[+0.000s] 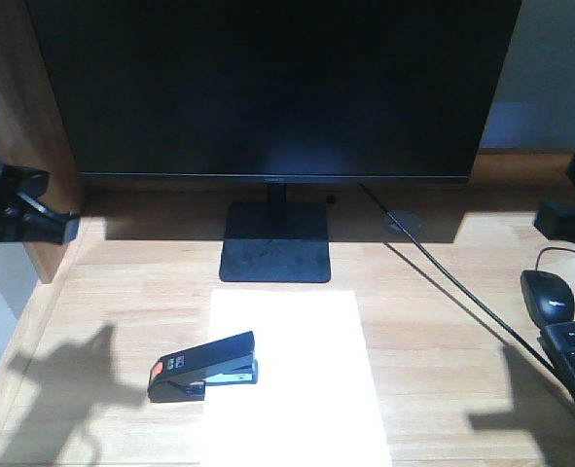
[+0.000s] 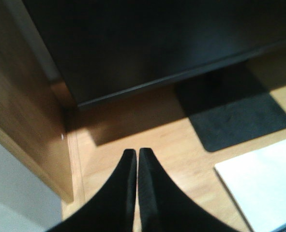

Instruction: Grab stapler and paper to desk for stapling

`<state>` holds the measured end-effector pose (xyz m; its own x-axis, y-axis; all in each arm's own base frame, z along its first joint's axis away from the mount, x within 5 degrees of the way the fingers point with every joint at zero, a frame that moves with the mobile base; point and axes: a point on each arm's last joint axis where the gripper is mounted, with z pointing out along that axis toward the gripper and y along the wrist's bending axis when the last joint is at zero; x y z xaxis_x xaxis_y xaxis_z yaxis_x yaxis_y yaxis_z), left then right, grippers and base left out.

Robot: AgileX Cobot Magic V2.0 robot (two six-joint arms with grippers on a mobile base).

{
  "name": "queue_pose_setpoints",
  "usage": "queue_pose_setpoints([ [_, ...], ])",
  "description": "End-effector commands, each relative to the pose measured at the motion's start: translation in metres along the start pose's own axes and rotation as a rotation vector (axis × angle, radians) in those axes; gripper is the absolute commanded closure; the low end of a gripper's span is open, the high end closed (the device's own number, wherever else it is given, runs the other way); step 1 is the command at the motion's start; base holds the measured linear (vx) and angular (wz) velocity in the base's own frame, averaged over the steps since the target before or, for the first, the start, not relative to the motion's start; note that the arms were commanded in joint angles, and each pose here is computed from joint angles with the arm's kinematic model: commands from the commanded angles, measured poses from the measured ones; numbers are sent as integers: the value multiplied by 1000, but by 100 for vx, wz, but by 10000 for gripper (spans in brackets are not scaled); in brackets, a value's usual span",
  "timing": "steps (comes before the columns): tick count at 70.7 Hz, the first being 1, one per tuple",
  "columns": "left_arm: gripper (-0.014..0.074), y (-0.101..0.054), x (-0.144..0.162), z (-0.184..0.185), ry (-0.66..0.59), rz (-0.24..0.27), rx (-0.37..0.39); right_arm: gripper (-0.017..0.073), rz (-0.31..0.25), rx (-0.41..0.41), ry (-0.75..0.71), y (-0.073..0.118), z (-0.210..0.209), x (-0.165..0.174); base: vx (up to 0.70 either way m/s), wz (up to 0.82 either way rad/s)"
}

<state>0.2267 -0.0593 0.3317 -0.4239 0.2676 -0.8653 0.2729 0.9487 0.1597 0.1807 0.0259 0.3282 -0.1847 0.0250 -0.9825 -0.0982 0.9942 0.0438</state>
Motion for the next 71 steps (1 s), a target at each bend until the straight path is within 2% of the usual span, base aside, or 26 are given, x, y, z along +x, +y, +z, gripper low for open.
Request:
queue_pose_setpoints([
  [1, 601, -1, -9, -24, -214, -8, 10, 566, -7, -36, -63, 2, -15, -4, 0, 0],
  [11, 601, -2, 5, -48, -317, -9, 15, 566, -7, -83, -100, 4, -37, 14, 0, 0],
  [20, 601, -3, 18, -64, -360, -7, 12, 564, -7, -120, -170, 4, -61, 25, 0, 0],
  [33, 601, -5, 45, -85, -398, 40, -8, 564, -4, -101, -253, 0, -88, 41, 0, 0],
  [52, 601, -8, 84, -104, -452, 36, -18, 564, -1, -82, -268, -4, -98, 64, 0, 0],
  [71, 601, -7, 89, -116, -493, 32, -29, 564, -1, -82, -267, -4, -98, 64, 0, 0],
])
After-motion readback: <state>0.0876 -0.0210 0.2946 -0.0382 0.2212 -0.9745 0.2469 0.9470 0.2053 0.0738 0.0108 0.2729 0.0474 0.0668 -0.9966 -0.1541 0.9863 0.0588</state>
